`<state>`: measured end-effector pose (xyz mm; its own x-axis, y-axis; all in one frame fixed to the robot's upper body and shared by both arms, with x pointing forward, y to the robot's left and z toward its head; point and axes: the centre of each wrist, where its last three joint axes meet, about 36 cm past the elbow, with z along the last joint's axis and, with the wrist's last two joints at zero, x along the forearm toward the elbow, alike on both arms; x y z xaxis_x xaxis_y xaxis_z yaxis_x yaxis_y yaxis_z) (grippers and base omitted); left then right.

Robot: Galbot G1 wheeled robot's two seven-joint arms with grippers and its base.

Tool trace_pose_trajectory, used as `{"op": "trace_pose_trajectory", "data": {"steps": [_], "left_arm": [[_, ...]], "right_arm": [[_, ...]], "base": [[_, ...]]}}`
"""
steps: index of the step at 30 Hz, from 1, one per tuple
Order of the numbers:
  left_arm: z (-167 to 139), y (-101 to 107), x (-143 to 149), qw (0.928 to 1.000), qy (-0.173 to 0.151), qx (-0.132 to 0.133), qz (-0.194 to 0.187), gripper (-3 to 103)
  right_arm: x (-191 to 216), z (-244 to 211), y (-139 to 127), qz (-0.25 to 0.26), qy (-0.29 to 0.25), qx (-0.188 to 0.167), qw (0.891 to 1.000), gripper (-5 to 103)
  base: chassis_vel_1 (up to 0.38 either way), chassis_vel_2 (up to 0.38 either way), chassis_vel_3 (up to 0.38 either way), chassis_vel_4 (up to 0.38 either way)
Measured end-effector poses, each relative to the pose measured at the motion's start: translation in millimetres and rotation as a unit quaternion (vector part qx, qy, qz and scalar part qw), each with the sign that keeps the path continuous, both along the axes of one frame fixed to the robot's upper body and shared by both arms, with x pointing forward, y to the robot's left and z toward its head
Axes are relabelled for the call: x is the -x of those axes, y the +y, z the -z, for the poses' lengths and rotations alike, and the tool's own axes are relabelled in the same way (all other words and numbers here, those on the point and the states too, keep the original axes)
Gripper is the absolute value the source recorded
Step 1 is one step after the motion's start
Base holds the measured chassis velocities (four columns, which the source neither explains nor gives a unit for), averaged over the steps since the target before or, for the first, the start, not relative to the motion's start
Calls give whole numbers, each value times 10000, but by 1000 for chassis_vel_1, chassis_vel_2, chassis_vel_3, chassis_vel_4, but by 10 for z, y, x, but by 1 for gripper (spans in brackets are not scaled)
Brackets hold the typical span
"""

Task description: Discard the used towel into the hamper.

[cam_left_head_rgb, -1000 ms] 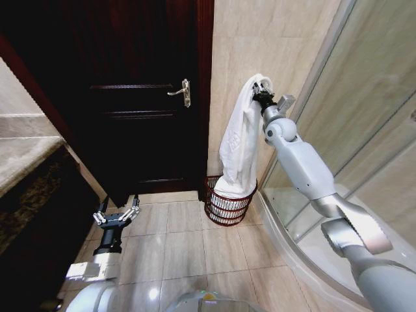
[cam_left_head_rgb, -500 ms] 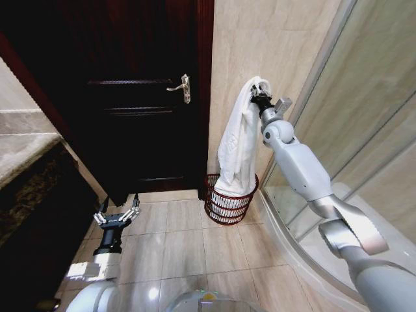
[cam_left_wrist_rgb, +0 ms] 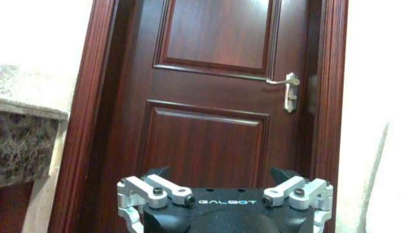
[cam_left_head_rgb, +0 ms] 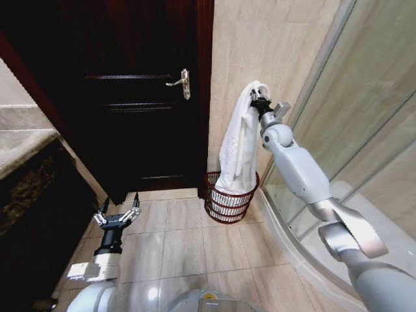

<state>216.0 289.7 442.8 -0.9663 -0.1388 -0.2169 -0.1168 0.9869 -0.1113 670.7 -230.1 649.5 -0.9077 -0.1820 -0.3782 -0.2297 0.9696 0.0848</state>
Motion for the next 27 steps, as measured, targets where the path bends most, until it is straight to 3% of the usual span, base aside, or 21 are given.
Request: {"op": "trace_pose_trajectory", "data": {"steps": [27], "left_arm": [[-19, -18, -33, 10000, -15, 7, 2, 100]], "right_arm": [[56, 145, -84, 32, -3, 22, 10000, 13]], "base": [[0, 0, 0, 0]]}}
